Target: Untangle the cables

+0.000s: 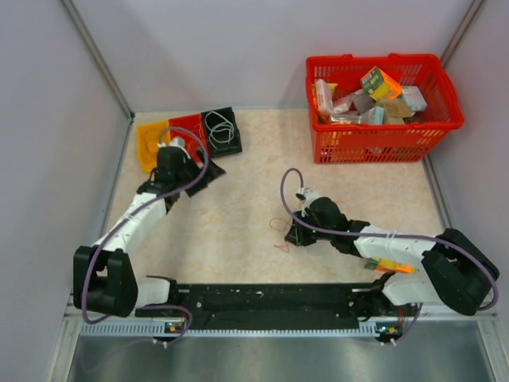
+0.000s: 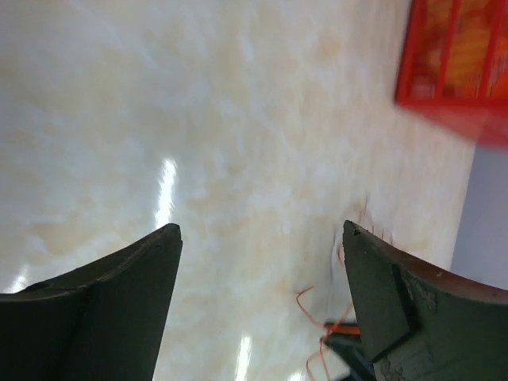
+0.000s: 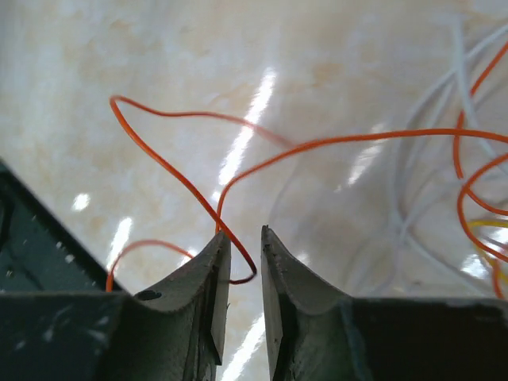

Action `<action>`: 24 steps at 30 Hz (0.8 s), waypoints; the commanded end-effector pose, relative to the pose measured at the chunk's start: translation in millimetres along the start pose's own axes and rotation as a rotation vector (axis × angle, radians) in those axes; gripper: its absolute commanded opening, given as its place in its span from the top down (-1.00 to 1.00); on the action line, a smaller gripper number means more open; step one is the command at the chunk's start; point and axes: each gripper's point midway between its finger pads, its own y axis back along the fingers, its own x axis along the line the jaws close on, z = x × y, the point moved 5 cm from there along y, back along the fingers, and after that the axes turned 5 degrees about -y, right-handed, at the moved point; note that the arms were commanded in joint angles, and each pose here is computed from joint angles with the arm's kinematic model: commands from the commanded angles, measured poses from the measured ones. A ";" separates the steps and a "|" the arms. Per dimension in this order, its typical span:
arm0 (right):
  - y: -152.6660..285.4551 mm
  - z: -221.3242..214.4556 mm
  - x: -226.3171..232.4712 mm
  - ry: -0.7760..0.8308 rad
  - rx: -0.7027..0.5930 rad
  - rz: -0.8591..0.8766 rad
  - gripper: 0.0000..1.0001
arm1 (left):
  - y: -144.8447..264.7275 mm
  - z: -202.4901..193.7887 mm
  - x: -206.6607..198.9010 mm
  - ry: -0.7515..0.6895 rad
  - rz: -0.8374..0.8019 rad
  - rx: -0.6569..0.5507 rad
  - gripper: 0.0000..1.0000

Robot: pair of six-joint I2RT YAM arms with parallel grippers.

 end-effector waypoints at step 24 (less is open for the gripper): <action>91.2 1.9 -48.7 -0.423 -0.373 -0.172 -0.30 | -13.8 -239.1 -112.7 -0.812 -0.388 0.506 -0.54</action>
